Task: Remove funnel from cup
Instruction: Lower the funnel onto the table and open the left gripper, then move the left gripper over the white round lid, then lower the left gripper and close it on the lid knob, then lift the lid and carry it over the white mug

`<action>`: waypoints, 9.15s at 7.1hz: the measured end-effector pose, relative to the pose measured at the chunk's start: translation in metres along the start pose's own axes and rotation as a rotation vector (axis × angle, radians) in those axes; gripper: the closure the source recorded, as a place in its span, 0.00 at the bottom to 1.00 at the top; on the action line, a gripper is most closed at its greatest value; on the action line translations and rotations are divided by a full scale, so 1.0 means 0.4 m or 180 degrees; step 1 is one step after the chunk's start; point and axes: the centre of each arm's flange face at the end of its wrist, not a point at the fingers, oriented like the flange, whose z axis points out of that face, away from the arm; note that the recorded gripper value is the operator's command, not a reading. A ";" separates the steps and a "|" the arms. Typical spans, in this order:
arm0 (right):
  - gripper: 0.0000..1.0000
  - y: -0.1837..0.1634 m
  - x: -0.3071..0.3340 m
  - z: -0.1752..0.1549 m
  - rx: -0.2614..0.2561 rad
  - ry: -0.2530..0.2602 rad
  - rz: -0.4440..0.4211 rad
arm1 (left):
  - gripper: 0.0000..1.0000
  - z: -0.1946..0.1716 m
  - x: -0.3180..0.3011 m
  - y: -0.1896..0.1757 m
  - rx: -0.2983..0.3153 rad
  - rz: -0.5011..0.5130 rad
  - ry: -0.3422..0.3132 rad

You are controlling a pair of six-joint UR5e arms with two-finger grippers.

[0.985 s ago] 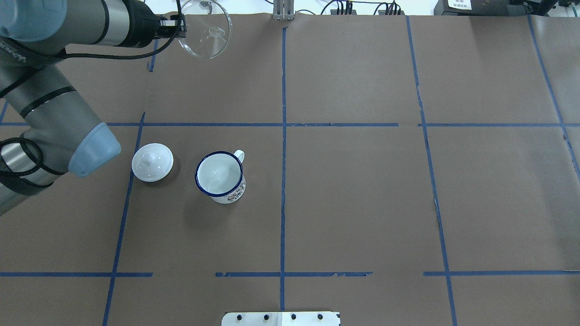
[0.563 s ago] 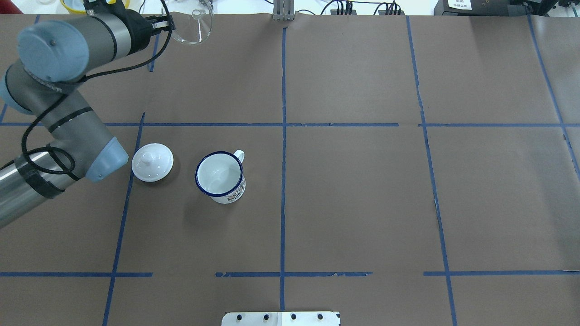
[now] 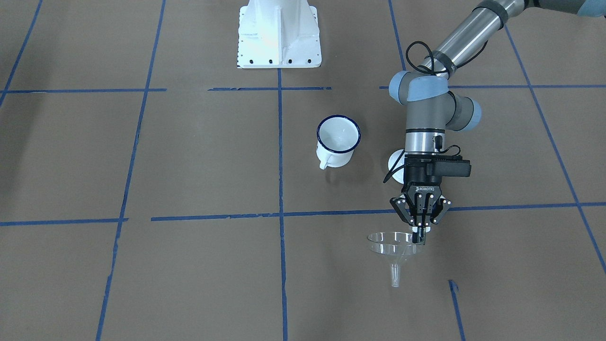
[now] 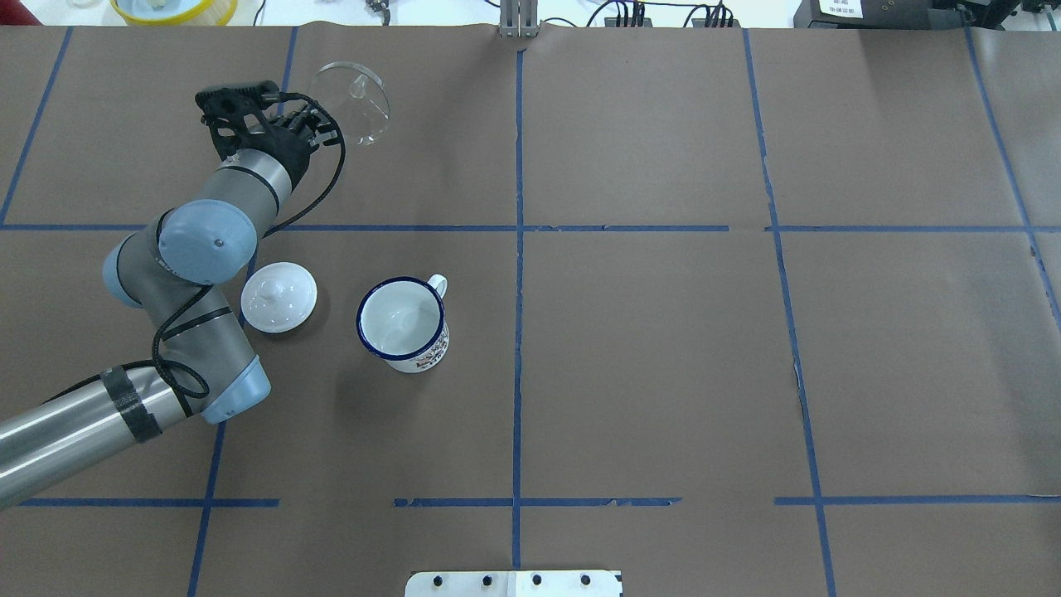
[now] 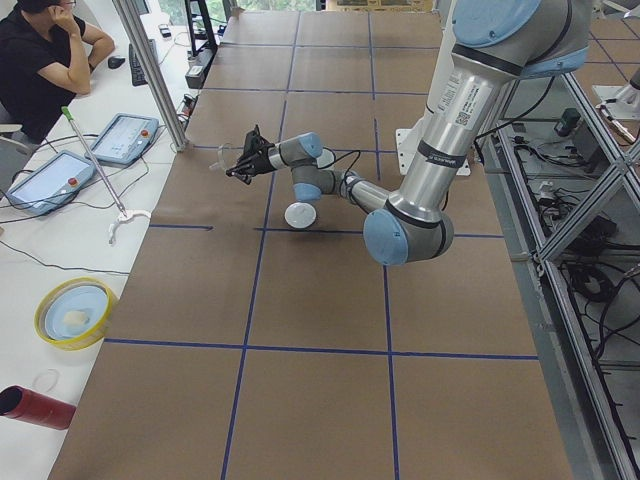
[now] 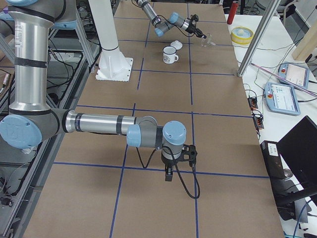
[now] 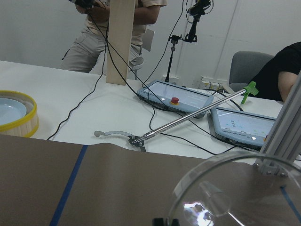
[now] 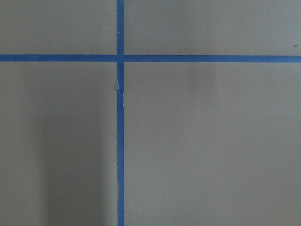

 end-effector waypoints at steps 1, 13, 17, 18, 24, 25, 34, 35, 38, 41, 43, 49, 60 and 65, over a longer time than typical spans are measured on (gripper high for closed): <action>0.00 0.000 0.000 0.000 0.0000 0.0000 0.0000 | 1.00 -0.001 -0.018 0.033 -0.0030 0.0045 -0.0020; 0.00 0.000 0.000 0.000 0.0000 0.0000 0.0000 | 0.00 0.049 -0.126 0.145 -0.0079 0.0344 -0.0058; 0.00 0.000 0.000 -0.001 0.0001 0.0000 -0.0001 | 0.00 0.025 -0.089 0.095 -0.0098 0.0447 0.0161; 0.00 0.000 0.000 0.000 0.0001 0.0000 -0.0001 | 0.00 -0.002 -0.084 0.069 -0.0165 0.0565 0.0289; 0.00 0.000 0.000 0.000 0.0001 0.0000 -0.0001 | 0.00 -0.254 -0.242 0.004 -0.2024 0.0730 0.0421; 0.00 0.000 0.000 0.000 0.0001 0.0000 -0.0001 | 0.00 -0.257 -0.190 -0.021 -0.2348 0.0698 0.0289; 0.00 0.000 0.000 0.000 0.0000 0.0000 0.0000 | 0.17 -0.158 -0.147 0.043 -0.3067 0.0578 -0.0044; 0.00 0.000 0.000 0.000 0.0001 0.0000 -0.0001 | 0.21 -0.160 -0.149 0.043 -0.3078 0.0572 -0.0040; 0.00 0.000 0.000 0.000 0.0000 0.0000 0.0000 | 0.26 -0.165 -0.146 0.043 -0.3120 0.0548 -0.0014; 0.00 -0.001 0.000 -0.001 0.0002 0.0000 -0.0001 | 0.30 -0.179 -0.135 0.044 -0.3214 0.0528 -0.0048; 0.00 -0.001 0.000 0.000 0.0000 0.0000 0.0000 | 0.35 -0.182 -0.133 0.045 -0.3237 0.0529 -0.0066; 0.00 0.000 -0.001 -0.001 0.0002 0.0000 -0.0002 | 0.37 -0.179 -0.136 0.055 -0.3262 0.0535 -0.0086; 0.00 0.000 0.000 0.000 -0.0001 0.0000 0.0001 | 1.00 -0.329 -0.015 -0.113 -0.3365 0.0527 -0.0291; 0.00 0.000 -0.001 -0.001 0.0002 0.0000 -0.0002 | 1.00 -0.425 0.213 -0.252 -0.3553 0.0223 -0.0332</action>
